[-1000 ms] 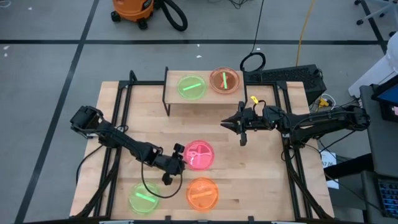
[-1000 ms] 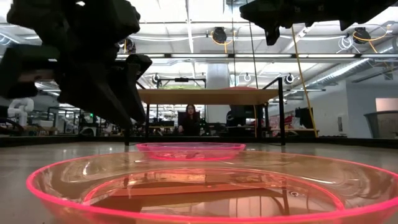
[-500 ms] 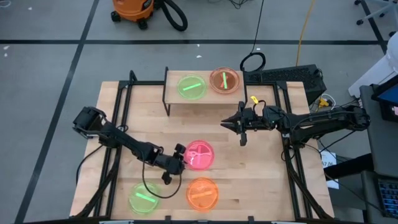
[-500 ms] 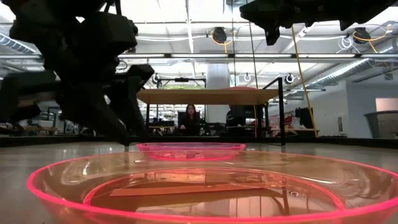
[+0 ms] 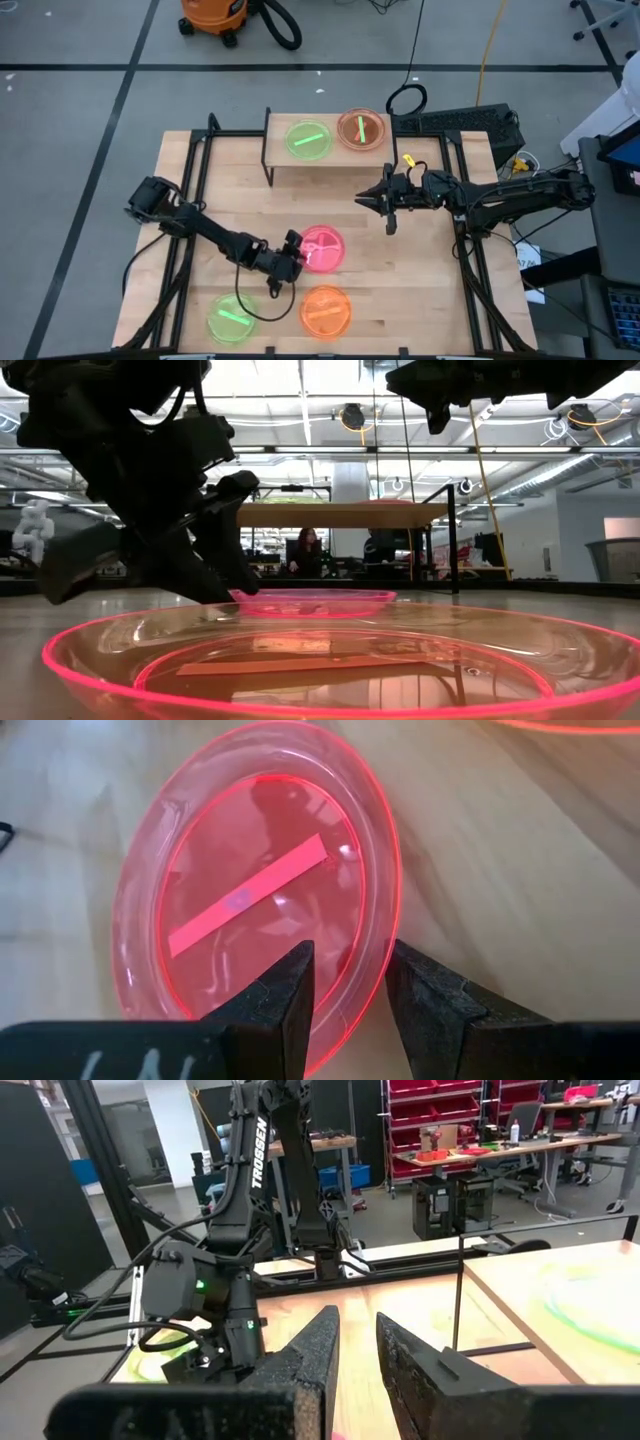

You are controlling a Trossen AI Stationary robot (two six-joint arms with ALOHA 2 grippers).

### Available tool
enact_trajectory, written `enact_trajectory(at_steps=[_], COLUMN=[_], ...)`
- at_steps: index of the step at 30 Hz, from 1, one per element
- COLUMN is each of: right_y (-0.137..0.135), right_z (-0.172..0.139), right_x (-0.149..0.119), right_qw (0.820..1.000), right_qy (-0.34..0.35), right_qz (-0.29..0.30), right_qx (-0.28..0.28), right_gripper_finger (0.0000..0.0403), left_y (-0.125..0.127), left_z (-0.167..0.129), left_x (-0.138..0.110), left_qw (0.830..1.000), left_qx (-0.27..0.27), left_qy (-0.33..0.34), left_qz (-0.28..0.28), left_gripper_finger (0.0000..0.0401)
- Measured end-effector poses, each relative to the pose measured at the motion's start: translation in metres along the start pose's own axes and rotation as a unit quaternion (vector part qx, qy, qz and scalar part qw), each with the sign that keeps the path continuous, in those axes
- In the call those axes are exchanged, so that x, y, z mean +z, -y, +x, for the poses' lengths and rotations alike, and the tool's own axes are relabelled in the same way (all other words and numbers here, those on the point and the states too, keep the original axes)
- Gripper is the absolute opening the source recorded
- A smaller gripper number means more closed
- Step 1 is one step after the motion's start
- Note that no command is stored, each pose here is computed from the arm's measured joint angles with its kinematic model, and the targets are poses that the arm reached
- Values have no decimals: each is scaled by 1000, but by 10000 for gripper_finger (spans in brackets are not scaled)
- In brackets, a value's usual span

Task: Place and stack plates onto a shelf
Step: Stack the pink plate on top of the green plate on the shelf

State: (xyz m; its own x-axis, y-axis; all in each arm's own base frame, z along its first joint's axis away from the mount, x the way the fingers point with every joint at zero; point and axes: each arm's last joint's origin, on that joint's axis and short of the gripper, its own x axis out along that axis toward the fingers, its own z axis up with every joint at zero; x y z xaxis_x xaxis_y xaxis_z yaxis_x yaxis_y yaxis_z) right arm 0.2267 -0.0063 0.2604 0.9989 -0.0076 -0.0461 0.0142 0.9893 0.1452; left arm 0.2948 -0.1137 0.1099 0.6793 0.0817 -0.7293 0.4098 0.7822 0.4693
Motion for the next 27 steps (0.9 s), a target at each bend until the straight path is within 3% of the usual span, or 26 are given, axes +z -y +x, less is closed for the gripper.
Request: enact_trajectory(at_steps=[7,15,27], right_y=[0,0,0], right_z=[0,0,0], right_x=[0,0,0], right_qw=[1000,1000,1000], right_qy=[0,0,0], right_qz=[4,4,9], right_qx=[0,0,0], right_gripper_finger=[58,58,58], left_y=[-4,-7,-17], left_z=[1,3,-14], left_x=[-2,-6,3], left_qw=[1000,1000,1000], left_qx=[4,7,25], left_qy=[-6,-18,10], left_qz=[7,9,1], left_gripper_finger=[122,13,5])
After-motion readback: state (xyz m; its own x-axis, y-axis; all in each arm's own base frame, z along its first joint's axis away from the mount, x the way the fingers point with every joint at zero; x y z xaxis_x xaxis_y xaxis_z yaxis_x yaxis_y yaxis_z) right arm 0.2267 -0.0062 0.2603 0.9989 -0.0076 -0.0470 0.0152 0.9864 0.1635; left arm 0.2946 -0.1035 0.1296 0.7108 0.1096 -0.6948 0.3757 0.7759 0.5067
